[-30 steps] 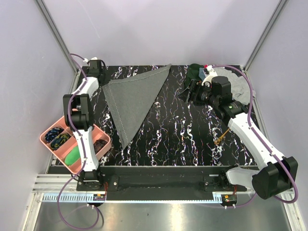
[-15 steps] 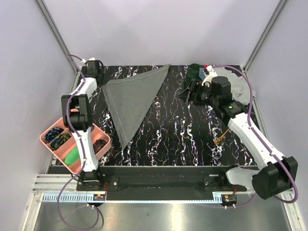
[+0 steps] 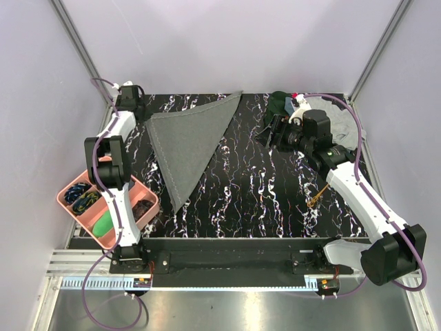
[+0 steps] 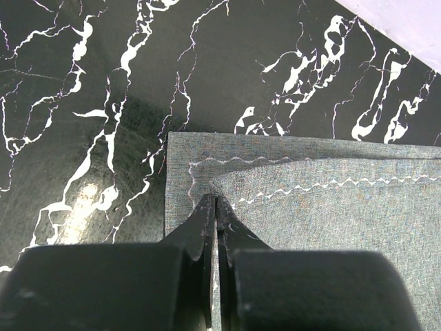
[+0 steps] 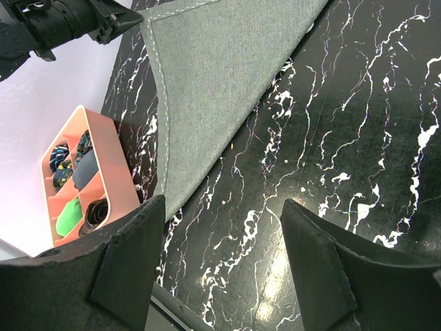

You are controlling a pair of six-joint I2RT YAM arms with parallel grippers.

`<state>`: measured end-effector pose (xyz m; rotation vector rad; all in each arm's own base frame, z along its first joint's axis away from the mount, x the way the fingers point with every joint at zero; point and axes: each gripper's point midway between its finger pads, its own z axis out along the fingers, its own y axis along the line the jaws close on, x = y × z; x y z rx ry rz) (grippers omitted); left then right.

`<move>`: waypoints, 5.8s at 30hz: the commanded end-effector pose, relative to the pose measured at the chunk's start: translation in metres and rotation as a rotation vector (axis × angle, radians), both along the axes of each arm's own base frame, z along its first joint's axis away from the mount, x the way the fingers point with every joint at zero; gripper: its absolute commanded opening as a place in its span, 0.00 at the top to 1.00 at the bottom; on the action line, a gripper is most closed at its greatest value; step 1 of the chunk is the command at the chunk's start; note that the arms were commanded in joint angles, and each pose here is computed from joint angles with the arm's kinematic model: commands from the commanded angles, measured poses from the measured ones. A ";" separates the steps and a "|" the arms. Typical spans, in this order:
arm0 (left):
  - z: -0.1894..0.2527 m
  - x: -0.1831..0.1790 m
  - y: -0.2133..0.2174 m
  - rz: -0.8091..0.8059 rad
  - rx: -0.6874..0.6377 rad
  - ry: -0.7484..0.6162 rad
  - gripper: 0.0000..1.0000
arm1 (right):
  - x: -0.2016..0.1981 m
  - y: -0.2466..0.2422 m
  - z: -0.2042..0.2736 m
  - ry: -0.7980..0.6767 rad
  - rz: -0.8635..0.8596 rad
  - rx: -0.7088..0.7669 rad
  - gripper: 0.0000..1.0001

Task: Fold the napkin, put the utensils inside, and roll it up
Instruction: Fold the napkin, then grab a utensil with the right arm

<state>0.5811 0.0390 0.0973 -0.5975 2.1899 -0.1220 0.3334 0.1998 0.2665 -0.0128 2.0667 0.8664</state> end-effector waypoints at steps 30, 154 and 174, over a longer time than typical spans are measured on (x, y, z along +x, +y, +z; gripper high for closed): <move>0.008 0.013 0.021 0.024 0.001 -0.042 1.00 | -0.010 -0.004 0.003 0.010 -0.015 0.016 0.24; 0.151 -0.190 -0.089 -0.340 0.064 -0.161 0.10 | -0.051 -0.233 -0.277 0.951 -0.629 -0.314 1.00; 0.155 -0.191 -0.095 -0.356 0.033 -0.173 0.09 | 0.062 0.055 -0.213 0.675 -0.151 -0.189 1.00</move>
